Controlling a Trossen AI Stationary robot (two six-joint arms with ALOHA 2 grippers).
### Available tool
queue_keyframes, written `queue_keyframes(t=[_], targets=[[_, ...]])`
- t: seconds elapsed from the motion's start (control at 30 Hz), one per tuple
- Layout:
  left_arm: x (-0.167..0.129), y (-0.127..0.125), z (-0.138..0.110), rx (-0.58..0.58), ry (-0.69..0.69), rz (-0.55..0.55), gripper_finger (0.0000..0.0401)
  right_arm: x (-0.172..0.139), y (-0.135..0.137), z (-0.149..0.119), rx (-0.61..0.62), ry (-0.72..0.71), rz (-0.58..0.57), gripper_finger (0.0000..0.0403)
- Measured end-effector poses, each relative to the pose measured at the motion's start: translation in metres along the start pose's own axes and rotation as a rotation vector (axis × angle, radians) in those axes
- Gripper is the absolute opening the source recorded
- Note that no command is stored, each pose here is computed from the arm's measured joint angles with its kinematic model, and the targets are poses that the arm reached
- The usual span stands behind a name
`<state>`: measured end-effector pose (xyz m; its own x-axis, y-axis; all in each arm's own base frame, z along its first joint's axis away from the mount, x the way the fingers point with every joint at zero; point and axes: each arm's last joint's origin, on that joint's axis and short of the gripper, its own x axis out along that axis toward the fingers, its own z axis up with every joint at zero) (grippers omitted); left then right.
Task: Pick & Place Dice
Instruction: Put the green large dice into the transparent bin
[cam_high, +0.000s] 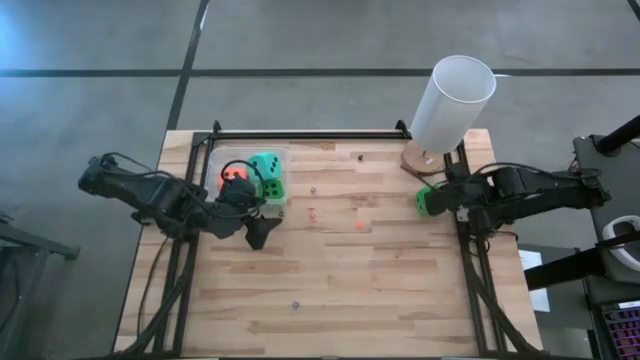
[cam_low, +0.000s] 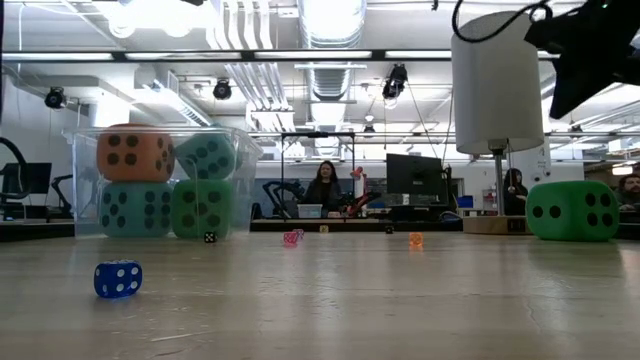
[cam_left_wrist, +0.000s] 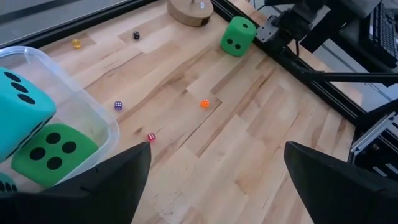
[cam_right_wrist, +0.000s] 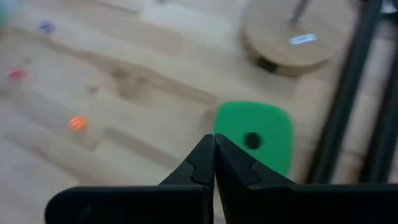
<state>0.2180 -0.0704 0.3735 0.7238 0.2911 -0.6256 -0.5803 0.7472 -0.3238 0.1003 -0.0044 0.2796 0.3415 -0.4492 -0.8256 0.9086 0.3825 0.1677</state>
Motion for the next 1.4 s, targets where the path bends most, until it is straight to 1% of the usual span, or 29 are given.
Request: queue_keyframes(t=[0.1,0.23,0.53,0.77,1.0,1.2,1.4], targets=[[0.000,0.000,0.000,0.002,0.000,0.000,0.0376,0.003,-0.004,0.005,0.025,-0.003,-0.055,0.0008],[0.000,0.000,0.000,0.002,0.000,0.001,0.0376,0.009,-0.006,0.010,0.025,-0.001,-0.107,0.0008],[0.000,0.000,0.000,0.002,0.000,0.001,0.0366,0.028,-0.004,0.022,-0.023,0.072,-0.246,0.0008],[0.000,0.000,0.000,0.002,0.001,0.001,0.0362,0.049,-0.008,0.028,-0.059,0.224,-0.356,0.0008],[0.000,0.000,0.000,0.002,0.001,0.001,0.0369,0.073,-0.012,0.029,-0.087,0.342,-0.456,0.0008],[0.000,0.000,0.000,0.001,0.001,0.001,0.0372,0.087,-0.012,0.030,-0.110,0.405,-0.506,0.0008],[0.000,0.000,0.000,-0.002,0.001,0.001,0.0365,0.098,-0.008,0.030,-0.143,0.449,-0.540,0.0008]])
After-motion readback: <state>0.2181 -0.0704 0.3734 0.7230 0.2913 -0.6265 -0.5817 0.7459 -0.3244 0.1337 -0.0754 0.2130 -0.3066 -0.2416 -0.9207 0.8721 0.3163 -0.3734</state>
